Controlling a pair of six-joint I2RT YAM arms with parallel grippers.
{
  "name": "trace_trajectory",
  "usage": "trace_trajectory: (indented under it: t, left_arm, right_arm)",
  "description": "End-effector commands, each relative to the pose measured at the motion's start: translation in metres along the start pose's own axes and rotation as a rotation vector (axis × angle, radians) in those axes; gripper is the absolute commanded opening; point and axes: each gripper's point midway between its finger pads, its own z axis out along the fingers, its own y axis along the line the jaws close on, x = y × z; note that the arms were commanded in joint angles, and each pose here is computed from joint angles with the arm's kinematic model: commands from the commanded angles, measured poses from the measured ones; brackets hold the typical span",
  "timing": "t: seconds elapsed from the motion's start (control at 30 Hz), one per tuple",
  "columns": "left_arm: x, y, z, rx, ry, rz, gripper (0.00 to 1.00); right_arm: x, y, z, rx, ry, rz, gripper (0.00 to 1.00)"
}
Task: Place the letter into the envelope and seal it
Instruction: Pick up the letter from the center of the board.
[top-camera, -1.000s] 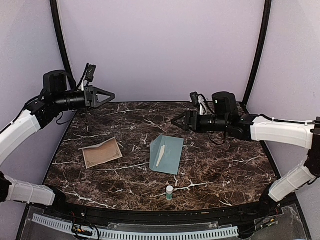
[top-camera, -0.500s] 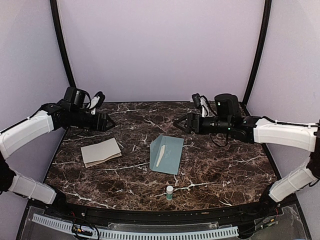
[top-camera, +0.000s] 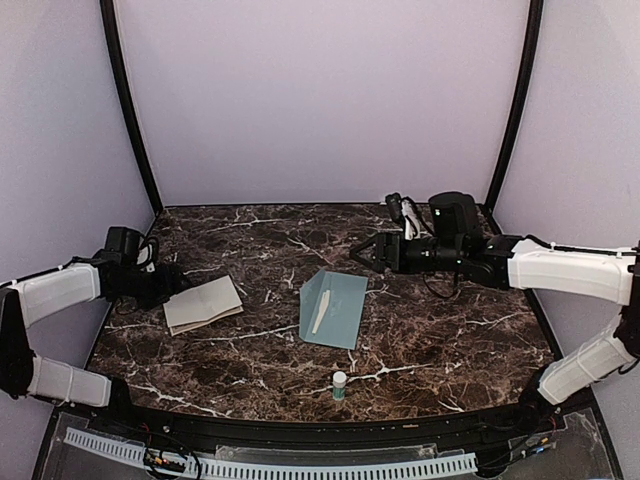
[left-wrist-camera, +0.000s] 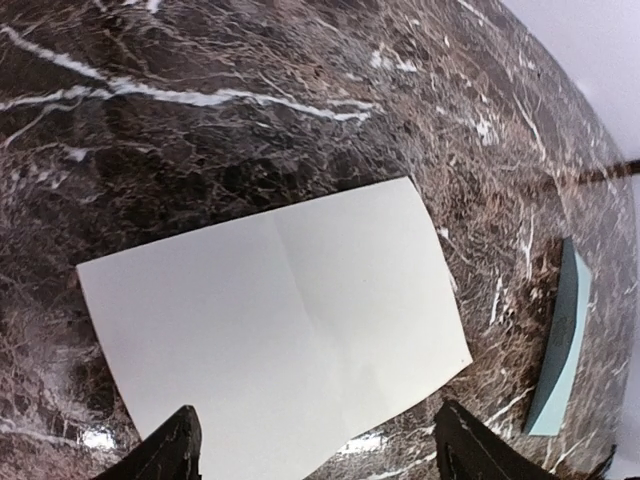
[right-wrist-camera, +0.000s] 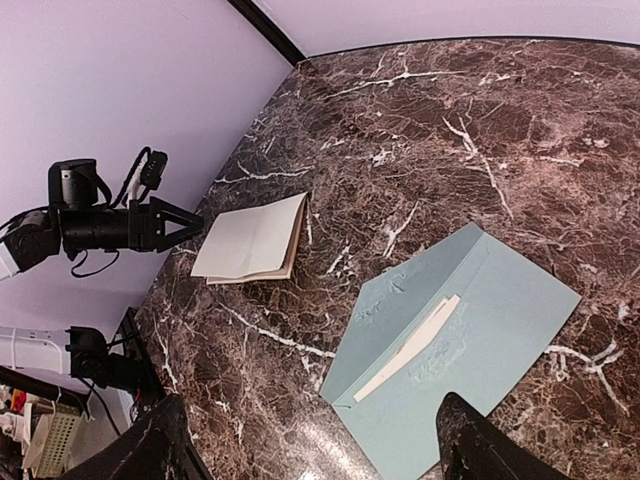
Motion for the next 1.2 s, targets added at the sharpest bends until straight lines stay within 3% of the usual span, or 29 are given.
trace_trajectory:
  t: [0.0,0.23,0.33,0.43,0.57,0.87,1.17]
  left_arm:
    - [-0.007,0.009,-0.012,0.131,-0.07,-0.211,0.79]
    - [0.002,0.046,-0.009,0.124,-0.087,-0.348,0.76]
    - [0.007,0.048,-0.006,0.159,-0.085,-0.382,0.7]
    - [0.009,0.05,-0.001,0.163,-0.083,-0.396,0.68]
    - [0.011,0.051,0.004,0.184,-0.073,-0.406,0.58]
    - [0.016,0.056,0.011,0.175,-0.064,-0.423,0.54]
    - [0.027,0.059,0.02,0.184,-0.044,-0.457,0.43]
  right_arm:
    - [-0.005,0.009,0.005,-0.024,-0.005,-0.019,0.82]
    - [-0.005,0.012,0.006,-0.028,-0.008,-0.022,0.82]
    - [-0.005,0.011,0.005,-0.025,-0.011,-0.019,0.82]
    - [-0.004,0.011,0.004,-0.023,-0.01,-0.017,0.82]
    - [-0.004,0.011,0.003,-0.015,-0.008,-0.017,0.82]
    - [-0.004,0.009,0.002,-0.001,-0.01,-0.015,0.82]
    - [-0.006,0.01,0.004,0.003,-0.006,-0.02,0.82]
